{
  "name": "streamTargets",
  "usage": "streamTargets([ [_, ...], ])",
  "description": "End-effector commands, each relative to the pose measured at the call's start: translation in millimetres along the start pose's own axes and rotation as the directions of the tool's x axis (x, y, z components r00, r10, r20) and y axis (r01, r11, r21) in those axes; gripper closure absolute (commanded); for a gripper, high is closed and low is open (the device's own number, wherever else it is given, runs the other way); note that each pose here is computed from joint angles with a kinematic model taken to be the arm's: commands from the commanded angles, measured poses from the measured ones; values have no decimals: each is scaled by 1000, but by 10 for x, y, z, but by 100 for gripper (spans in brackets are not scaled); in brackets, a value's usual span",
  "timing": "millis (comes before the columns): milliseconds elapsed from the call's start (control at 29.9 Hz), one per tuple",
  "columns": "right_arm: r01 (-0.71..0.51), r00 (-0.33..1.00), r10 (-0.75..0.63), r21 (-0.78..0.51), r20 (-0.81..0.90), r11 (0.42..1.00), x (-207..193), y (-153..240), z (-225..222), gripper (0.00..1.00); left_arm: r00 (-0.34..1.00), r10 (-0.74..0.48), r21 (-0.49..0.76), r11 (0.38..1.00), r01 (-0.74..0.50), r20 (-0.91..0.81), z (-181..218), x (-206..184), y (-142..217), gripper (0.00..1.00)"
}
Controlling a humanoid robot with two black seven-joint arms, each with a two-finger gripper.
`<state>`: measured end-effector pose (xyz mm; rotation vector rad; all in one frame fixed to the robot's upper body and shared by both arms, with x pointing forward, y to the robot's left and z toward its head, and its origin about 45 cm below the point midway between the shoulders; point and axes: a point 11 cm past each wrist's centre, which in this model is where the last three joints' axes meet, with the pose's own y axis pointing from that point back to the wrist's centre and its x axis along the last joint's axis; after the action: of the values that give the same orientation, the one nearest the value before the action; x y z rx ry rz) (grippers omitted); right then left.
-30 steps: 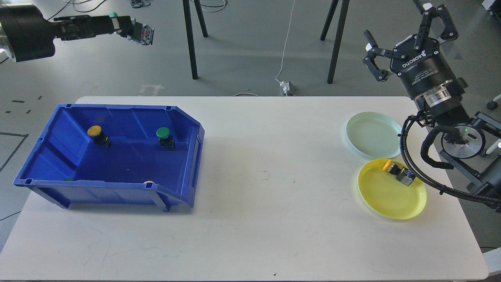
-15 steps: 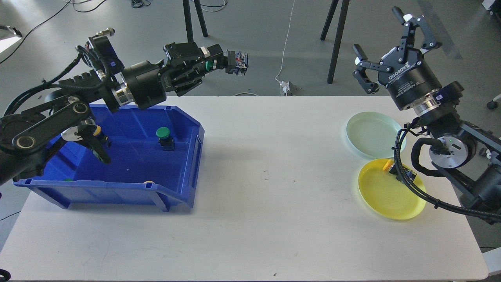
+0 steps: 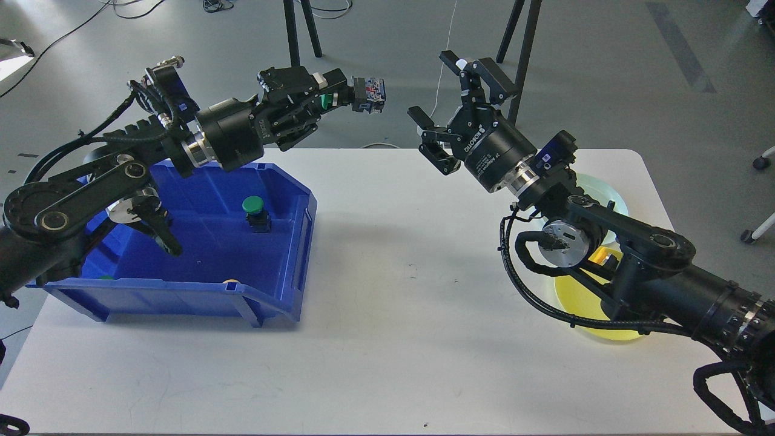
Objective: Pass button and place on color plate
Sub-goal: 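Lift the green button and extend the left gripper toward the right gripper, then grasp the green-capped button with the right gripper from the left gripper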
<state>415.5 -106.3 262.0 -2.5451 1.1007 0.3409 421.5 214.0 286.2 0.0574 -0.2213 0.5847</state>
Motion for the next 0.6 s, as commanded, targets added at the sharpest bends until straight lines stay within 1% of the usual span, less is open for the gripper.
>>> streamTargets([
  [0, 18, 1000, -18, -10, 15, 1000, -136, -105, 132, 5, 1000, 7, -3, 1000, -7, -6, 0, 13, 5, 87],
  [134, 18, 999, -18, -14, 36, 1000, -210, -169, 231, 5, 1000, 14, -8, 1000, -14, -19, 2, 22, 13, 87],
  [301, 24, 999, -24, -8, 39, 1000, -261, -241, 230, 5, 1000, 15, -7, 1000, -16, -19, 0, 26, 15, 87],
  [568, 31, 998, -31, -2, 60, 1000, -394, -384, 301, 8, 1000, 16, -8, 1000, -16, -21, -2, 26, 12, 87],
])
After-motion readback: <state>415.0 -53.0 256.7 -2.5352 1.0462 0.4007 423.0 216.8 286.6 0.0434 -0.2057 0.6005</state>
